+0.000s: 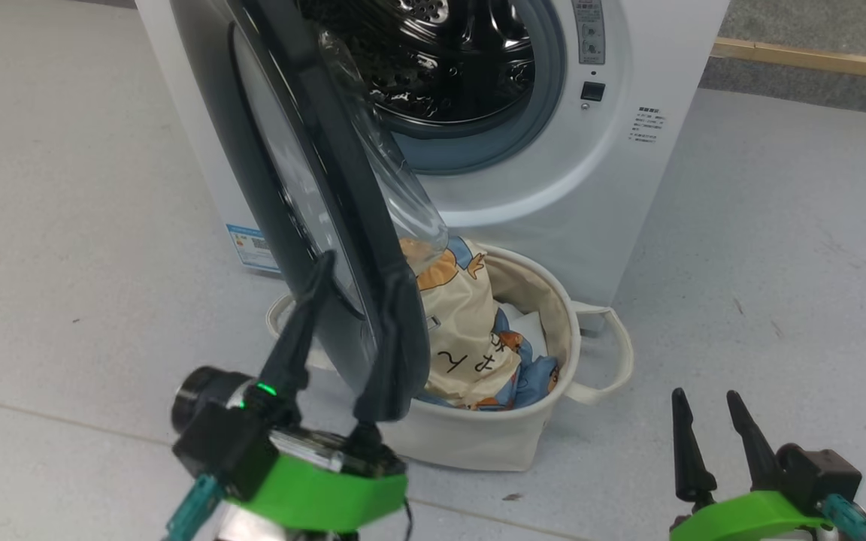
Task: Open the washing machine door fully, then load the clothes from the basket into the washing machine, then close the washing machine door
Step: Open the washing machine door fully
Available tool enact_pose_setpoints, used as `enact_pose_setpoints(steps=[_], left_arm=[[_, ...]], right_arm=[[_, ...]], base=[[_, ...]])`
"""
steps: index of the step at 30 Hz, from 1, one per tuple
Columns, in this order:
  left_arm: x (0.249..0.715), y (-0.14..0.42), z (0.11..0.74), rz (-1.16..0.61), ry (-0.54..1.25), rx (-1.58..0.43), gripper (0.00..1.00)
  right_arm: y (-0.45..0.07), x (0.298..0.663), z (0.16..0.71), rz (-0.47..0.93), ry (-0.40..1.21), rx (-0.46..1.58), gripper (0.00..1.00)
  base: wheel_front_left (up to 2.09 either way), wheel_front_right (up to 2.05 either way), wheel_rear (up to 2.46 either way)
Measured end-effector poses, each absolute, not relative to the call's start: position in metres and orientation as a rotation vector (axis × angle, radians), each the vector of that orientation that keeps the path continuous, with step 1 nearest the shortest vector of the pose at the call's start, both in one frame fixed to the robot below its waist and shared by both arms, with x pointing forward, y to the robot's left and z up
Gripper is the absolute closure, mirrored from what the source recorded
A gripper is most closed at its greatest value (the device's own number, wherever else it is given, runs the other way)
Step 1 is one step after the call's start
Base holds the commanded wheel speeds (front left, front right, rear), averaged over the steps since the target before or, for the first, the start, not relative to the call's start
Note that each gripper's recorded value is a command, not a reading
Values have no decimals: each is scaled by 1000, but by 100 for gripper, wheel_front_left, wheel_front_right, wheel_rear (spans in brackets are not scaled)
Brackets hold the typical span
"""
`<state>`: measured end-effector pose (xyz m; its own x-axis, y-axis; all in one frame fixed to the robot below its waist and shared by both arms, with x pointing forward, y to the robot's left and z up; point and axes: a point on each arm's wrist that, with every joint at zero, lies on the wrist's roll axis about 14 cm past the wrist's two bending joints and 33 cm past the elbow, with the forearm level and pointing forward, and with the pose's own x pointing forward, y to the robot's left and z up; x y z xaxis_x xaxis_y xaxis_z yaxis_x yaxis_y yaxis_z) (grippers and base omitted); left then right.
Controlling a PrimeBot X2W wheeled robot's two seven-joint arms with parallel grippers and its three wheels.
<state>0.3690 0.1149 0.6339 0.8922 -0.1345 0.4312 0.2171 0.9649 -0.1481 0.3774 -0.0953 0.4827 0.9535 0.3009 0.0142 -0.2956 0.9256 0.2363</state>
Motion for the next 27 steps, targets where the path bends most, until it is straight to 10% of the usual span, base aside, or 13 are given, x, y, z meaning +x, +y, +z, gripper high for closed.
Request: enact_pose_setpoints(steps=[9,10,27], left_arm=[[359,50,584,-387,-270,-200,5],[361,46,576,-390,-243,-188,100],[415,42,530,-278,-78,-75,100]], right_arm=[[-96,384,481,299,25,234,0],[-97,384,481,294,24,235,0],[-118,385,463,217,75,268,0]], base=[[0,0,0],[0,0,0],[0,0,0]])
